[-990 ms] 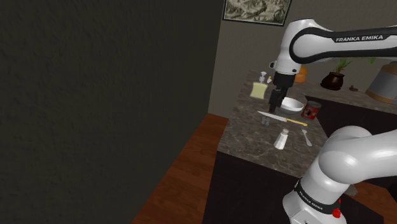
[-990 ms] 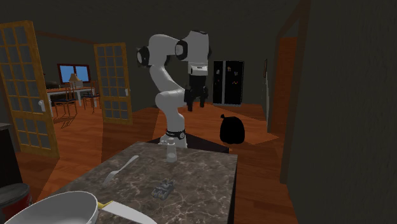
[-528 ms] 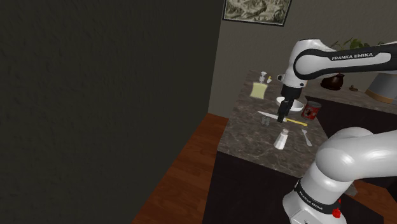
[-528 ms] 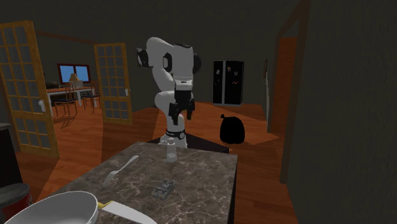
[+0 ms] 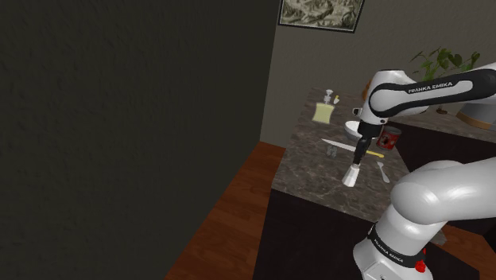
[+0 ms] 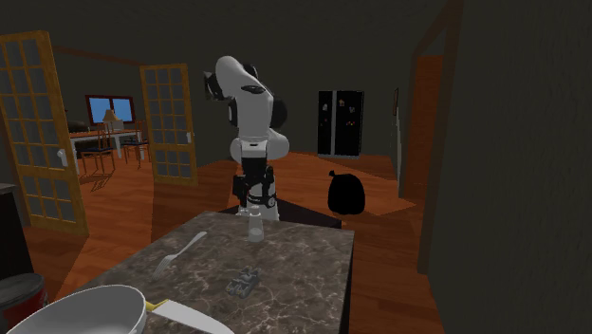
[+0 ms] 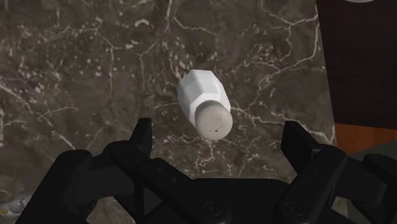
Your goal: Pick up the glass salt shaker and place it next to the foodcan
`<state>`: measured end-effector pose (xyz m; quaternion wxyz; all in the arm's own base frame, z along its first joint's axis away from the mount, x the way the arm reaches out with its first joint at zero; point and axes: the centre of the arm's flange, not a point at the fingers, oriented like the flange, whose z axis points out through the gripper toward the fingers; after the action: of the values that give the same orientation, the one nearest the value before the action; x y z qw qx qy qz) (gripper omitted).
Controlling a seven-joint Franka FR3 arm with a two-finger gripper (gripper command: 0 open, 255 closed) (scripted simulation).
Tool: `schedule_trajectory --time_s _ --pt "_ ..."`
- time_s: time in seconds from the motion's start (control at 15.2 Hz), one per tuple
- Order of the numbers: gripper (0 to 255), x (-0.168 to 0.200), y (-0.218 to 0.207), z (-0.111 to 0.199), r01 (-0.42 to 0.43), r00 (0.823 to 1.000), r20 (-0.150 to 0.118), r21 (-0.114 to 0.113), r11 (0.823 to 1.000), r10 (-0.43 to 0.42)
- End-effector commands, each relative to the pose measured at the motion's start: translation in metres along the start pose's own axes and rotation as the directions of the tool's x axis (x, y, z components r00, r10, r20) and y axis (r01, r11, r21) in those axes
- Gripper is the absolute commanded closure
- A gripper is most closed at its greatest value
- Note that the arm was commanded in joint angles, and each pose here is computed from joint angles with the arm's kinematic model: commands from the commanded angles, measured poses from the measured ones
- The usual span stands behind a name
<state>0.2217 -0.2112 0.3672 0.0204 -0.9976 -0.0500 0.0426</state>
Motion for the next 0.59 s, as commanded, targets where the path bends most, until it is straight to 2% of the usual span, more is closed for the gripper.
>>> schedule_trajectory --time_s 0.0,0.26,0.53 --pt "0 0.0 0.003 0.01 0.001 1.0 -0.001 -0.001 1.0 -0.001" --pt "0 0.0 0.003 0.029 0.001 1.0 -0.001 -0.001 1.0 -0.001" --pt "0 0.0 0.003 0.029 0.001 1.0 -0.001 -0.001 1.0 -0.001"
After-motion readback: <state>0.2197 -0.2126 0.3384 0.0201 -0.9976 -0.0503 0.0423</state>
